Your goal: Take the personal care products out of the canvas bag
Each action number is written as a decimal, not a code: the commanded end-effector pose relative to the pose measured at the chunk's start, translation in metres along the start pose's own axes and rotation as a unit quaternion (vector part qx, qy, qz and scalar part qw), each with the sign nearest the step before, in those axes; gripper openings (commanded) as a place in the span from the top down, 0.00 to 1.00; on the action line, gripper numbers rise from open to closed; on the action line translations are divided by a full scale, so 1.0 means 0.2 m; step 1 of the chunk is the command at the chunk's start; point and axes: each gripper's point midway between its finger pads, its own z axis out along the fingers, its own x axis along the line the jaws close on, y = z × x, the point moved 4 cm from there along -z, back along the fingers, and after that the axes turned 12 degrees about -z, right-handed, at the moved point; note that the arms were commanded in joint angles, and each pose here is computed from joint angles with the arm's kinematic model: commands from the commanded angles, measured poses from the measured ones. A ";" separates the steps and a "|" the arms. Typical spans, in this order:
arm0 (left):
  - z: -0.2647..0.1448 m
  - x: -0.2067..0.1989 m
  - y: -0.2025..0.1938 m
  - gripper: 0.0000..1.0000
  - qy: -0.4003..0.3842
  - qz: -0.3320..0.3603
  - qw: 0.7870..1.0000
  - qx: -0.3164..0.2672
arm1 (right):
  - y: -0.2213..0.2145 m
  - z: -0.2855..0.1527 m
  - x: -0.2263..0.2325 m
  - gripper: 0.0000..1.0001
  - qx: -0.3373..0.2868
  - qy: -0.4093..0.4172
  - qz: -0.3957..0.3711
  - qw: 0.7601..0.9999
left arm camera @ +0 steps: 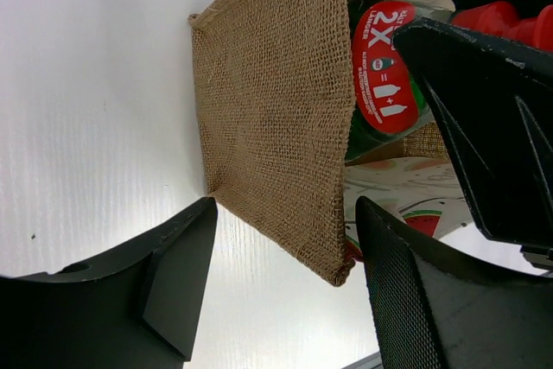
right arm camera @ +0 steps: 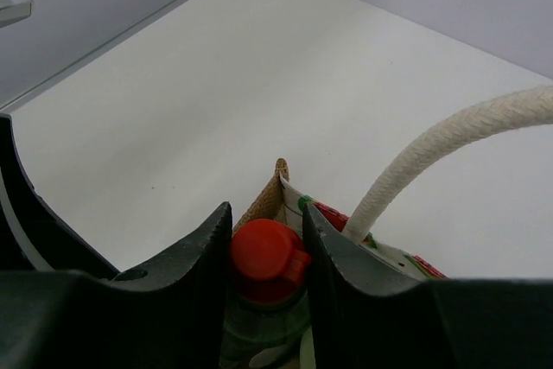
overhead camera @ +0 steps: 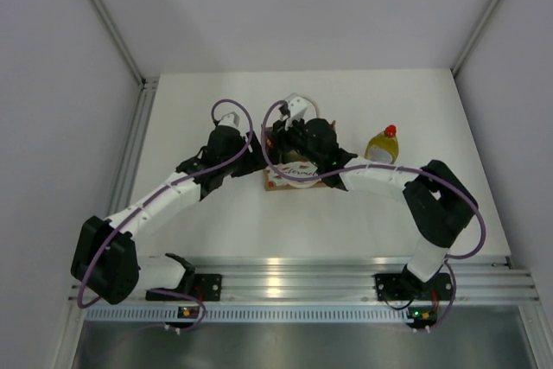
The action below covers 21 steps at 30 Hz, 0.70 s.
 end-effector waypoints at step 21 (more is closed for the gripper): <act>-0.05 -0.08 0.05 0.30 -0.038 -0.002 0.999 -0.025 | 0.77 -0.14 -0.04 1.00 -0.132 -0.010 -0.029 0.991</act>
